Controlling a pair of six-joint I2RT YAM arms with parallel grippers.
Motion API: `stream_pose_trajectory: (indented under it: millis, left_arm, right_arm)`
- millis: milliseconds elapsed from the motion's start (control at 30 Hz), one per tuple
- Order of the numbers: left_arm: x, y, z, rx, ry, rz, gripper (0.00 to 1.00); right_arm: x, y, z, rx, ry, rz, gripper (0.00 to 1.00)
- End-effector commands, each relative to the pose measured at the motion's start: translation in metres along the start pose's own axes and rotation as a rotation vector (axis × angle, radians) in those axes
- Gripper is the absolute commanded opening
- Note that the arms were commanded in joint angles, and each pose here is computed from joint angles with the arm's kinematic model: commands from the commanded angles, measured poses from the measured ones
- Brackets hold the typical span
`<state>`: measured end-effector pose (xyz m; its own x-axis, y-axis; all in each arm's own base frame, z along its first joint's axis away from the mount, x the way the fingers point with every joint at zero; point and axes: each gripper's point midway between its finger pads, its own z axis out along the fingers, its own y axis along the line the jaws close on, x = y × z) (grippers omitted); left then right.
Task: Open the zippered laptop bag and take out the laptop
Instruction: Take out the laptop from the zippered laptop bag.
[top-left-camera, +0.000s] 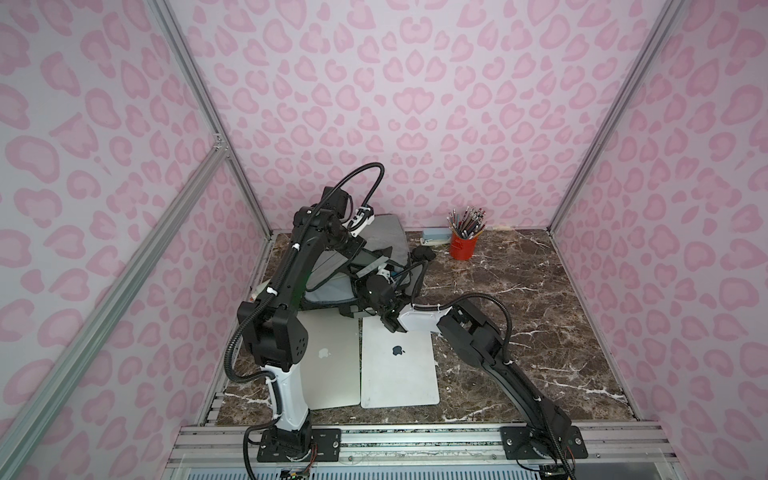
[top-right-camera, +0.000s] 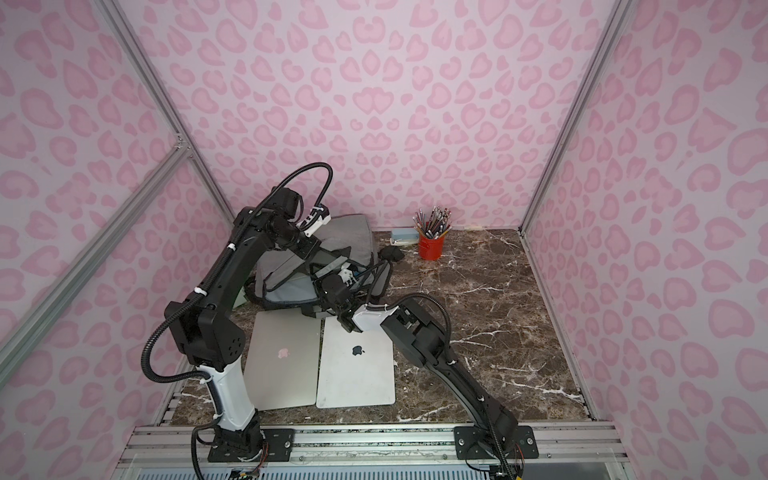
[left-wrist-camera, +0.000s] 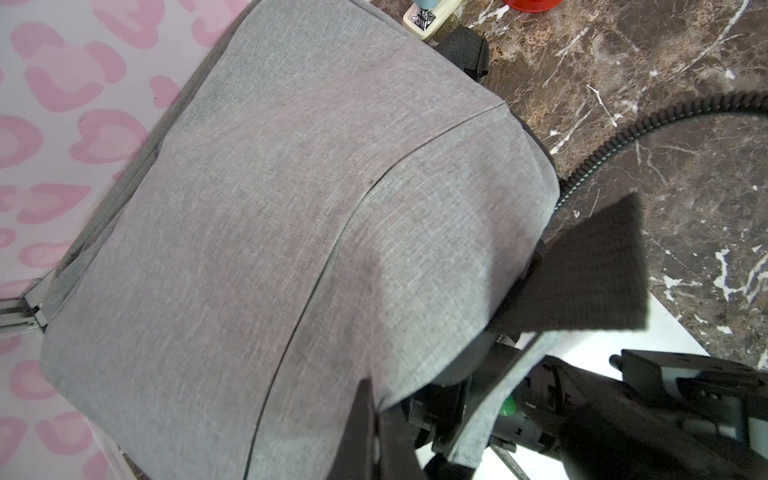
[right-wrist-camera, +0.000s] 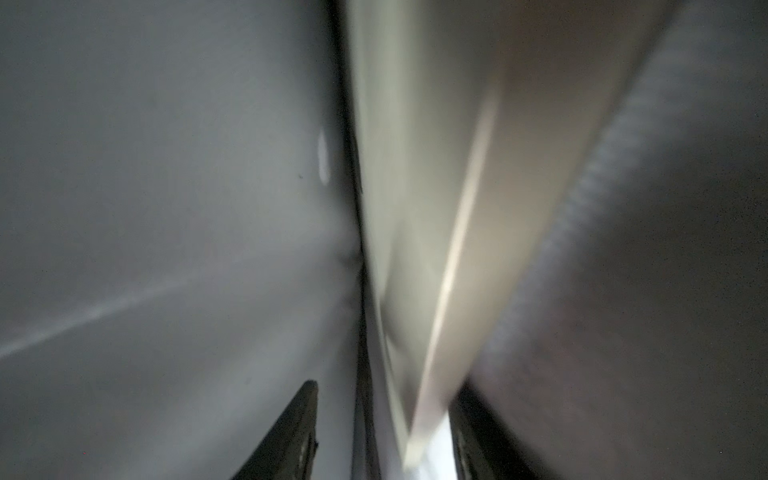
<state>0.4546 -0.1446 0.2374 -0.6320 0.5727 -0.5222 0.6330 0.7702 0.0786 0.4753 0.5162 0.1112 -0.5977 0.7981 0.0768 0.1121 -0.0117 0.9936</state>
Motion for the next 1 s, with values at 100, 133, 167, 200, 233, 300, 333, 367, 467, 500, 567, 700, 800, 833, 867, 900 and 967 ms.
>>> stream_pose_trajectory:
  millis: [100, 133, 167, 200, 233, 300, 333, 367, 467, 500, 567, 700, 800, 833, 867, 900, 967]
  left_arm:
    - [-0.008, -0.014, -0.001, 0.081, -0.037, -0.012, 0.02]
    - [-0.008, -0.015, -0.001, 0.086, -0.038, -0.016, 0.02]
    - [-0.009, -0.016, -0.001, 0.093, -0.040, -0.018, 0.02]
    - [-0.009, -0.017, -0.001, 0.099, -0.042, -0.020, 0.02]
    - [-0.009, -0.018, -0.001, 0.104, -0.042, -0.019, 0.02]
    - [-0.007, -0.019, 0.002, 0.110, -0.036, -0.020, 0.02]
    - [-0.007, -0.020, 0.002, 0.112, -0.033, -0.019, 0.02]
    - [-0.005, -0.021, 0.003, 0.117, -0.029, -0.021, 0.02]
    - [-0.006, -0.023, 0.005, 0.132, -0.031, -0.023, 0.02]
    - [-0.006, -0.025, 0.005, 0.138, -0.033, -0.023, 0.02]
    - [-0.007, -0.026, 0.005, 0.142, -0.034, -0.022, 0.02]
    - [-0.004, -0.027, 0.006, 0.145, -0.024, -0.018, 0.02]
    - [0.001, -0.026, 0.008, 0.135, -0.009, -0.006, 0.02]
    - [0.002, -0.026, 0.008, 0.133, -0.007, -0.002, 0.02]
    - [0.002, -0.026, 0.008, 0.131, -0.008, 0.004, 0.02]
    - [0.002, -0.025, 0.009, 0.126, -0.010, 0.007, 0.02]
    - [0.003, -0.020, 0.010, 0.112, -0.014, 0.005, 0.02]
  right_arm:
    - [-0.001, -0.008, 0.014, 0.017, 0.005, 0.009, 0.50]
    - [-0.001, -0.008, 0.017, 0.030, 0.005, 0.008, 0.48]
    - [-0.002, -0.012, 0.018, 0.052, 0.000, 0.012, 0.47]
    - [-0.004, -0.009, 0.019, 0.044, -0.007, 0.017, 0.47]
    - [-0.006, -0.007, 0.020, 0.033, -0.013, 0.031, 0.47]
    - [-0.008, 0.001, 0.019, -0.014, -0.022, 0.054, 0.47]
    - [-0.007, 0.005, 0.019, -0.030, -0.021, 0.055, 0.46]
    - [-0.006, 0.009, 0.020, -0.044, -0.017, 0.054, 0.46]
    - [0.002, 0.020, 0.026, -0.091, 0.013, 0.048, 0.43]
    - [0.004, 0.021, 0.027, -0.104, 0.019, 0.052, 0.42]
    - [0.010, 0.016, 0.031, -0.108, 0.037, 0.052, 0.38]
    - [0.008, 0.012, 0.033, -0.105, 0.032, 0.034, 0.27]
    - [0.001, 0.009, 0.032, -0.109, 0.018, 0.038, 0.22]
    - [0.000, 0.009, 0.032, -0.108, 0.016, 0.036, 0.20]
    - [-0.003, 0.009, 0.032, -0.112, 0.013, 0.032, 0.17]
    - [-0.003, 0.012, 0.032, -0.118, 0.013, 0.025, 0.13]
    - [-0.001, 0.016, 0.032, -0.129, 0.019, 0.002, 0.06]
